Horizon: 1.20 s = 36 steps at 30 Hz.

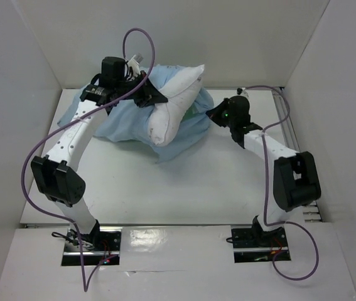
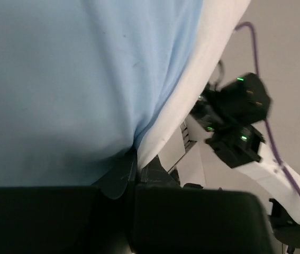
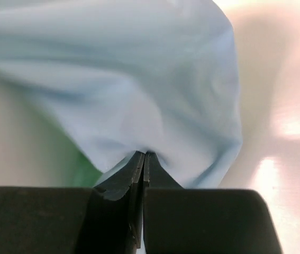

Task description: Put the pillow into the pillowcase

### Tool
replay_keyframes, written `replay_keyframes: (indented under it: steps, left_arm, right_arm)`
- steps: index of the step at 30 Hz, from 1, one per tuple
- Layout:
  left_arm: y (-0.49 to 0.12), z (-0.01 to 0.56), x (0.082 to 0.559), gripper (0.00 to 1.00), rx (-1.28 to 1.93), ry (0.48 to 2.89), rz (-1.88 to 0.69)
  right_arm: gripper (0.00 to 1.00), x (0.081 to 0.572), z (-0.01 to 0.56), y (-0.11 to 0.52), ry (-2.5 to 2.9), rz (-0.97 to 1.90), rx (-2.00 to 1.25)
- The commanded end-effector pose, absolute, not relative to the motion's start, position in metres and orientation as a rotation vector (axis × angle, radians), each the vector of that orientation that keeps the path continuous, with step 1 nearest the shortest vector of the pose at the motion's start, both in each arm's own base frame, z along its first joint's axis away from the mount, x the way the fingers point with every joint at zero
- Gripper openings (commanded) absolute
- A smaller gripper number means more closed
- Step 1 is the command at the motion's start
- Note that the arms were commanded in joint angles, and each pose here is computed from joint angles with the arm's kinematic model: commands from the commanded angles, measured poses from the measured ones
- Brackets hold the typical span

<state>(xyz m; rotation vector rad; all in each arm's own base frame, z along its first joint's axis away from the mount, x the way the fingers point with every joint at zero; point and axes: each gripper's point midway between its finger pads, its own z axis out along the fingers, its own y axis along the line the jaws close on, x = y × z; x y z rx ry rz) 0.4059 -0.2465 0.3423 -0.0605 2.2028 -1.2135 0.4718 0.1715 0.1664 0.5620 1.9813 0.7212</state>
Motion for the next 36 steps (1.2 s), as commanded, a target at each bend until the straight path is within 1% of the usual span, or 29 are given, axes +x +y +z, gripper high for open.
replay_keyframes:
  steps: [1, 6, 9, 10, 12, 13, 17, 22, 26, 30, 33, 36]
  left_arm:
    - [-0.236, 0.353, 0.415, 0.0, -0.059, 2.107, -1.171]
    - [-0.239, 0.319, 0.419, 0.0, -0.058, 2.177, -1.164]
    - [-0.245, 0.292, 0.415, 0.0, 0.005, 2.261, -1.2]
    - [-0.244, 0.282, 0.408, 0.0, 0.023, 2.32, -1.192]
    - [-0.242, 0.272, 0.405, 0.0, 0.034, 2.357, -1.176]
    - [-0.242, 0.258, 0.401, 0.0, 0.022, 2.399, -1.139]
    - [-0.252, 0.243, 0.39, 0.0, 0.047, 2.456, -1.06]
    - [-0.257, 0.218, 0.387, 0.0, 0.102, 2.551, -0.878]
    - [-0.264, 0.197, 0.377, 0.0, 0.15, 2.63, -0.908]
    - [-0.267, 0.161, 0.359, 0.0, 0.218, 2.739, -0.849]
    - [-0.263, 0.142, 0.347, 0.0, 0.246, 2.796, -0.804]
    - [-0.25, 0.139, 0.337, 0.0, 0.24, 2.812, -0.737]
  right_arm:
    - [0.0, 0.449, 0.221, 0.178, 1.888, 0.887, 0.364]
    - [0.0, 0.439, 0.251, 0.156, 1.789, 0.976, 0.349]
    - [0.0, 0.444, 0.271, 0.144, 1.712, 1.03, 0.359]
    - [0.0, 0.448, 0.289, 0.136, 1.651, 1.062, 0.371]
    - [0.0, 0.451, 0.311, 0.128, 1.573, 1.102, 0.369]
    - [0.0, 0.453, 0.322, 0.117, 1.528, 1.136, 0.407]
    - [0.0, 0.442, 0.39, 0.117, 1.315, 1.282, 0.283]
    - [0.0, 0.419, 0.435, 0.118, 1.144, 1.376, 0.217]
    - [0.0, 0.415, 0.461, 0.117, 1.065, 1.4, 0.183]
    - [0.0, 0.418, 0.497, 0.114, 0.979, 1.41, 0.126]
    - [0.0, 0.432, 0.5, 0.105, 0.948, 1.403, 0.148]
    - [0.0, 0.433, 0.499, 0.087, 0.918, 1.428, 0.192]
